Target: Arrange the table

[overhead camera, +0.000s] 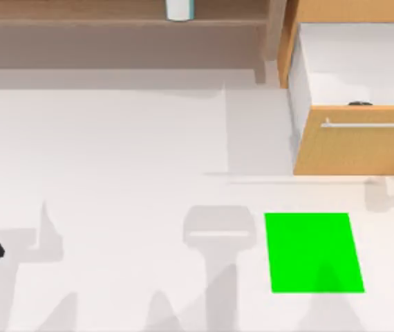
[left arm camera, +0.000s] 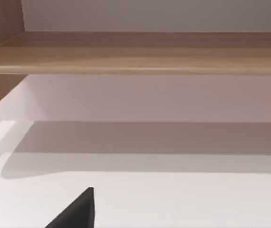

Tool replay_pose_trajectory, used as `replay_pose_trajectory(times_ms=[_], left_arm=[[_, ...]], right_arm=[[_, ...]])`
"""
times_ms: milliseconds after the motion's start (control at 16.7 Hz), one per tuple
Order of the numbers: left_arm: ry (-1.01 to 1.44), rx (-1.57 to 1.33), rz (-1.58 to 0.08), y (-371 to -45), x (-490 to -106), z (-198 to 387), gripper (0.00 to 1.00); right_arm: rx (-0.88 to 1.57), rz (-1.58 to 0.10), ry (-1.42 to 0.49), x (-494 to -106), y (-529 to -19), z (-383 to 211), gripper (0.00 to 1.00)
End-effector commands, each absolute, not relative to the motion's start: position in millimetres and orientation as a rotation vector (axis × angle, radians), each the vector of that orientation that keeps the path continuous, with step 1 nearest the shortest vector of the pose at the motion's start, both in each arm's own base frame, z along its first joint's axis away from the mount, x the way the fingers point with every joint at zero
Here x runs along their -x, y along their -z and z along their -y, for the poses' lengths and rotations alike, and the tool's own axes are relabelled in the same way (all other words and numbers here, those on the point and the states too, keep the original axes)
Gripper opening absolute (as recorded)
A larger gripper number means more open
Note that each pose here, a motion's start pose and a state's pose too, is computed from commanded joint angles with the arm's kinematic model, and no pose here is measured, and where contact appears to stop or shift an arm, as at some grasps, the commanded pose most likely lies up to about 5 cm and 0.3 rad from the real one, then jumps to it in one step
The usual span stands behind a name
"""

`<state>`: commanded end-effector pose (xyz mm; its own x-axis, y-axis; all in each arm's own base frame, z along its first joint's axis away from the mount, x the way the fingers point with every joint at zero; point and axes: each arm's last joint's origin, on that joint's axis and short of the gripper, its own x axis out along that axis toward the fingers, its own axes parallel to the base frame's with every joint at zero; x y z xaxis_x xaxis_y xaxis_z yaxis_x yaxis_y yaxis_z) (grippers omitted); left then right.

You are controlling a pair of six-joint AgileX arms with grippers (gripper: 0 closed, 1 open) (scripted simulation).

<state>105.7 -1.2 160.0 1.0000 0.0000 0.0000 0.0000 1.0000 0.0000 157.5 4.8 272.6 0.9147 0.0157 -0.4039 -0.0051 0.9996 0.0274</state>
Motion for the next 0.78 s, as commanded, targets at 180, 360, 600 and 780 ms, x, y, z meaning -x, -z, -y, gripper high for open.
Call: replay_pose_trajectory(times_ms=[180,360,600,780], left_arm=[[0.0,0.0,0.0,-160,-106,1,1.0],[0.0,0.0,0.0,-160,-106,1,1.0],[0.0,0.0,0.0,-160,-106,1,1.0],[0.0,0.0,0.0,-160,-106,1,1.0]], right_arm=[[-0.03,-0.627,-0.023,-216,-304,-13,1.0],[-0.027,-0.843,-0.036,-289,-311,-26,1.0],[-0.012,-1.115,-0.043,-382,-278,-49,1.0],[0.001,-1.285,-0.035,-432,-235,-63,1.0]])
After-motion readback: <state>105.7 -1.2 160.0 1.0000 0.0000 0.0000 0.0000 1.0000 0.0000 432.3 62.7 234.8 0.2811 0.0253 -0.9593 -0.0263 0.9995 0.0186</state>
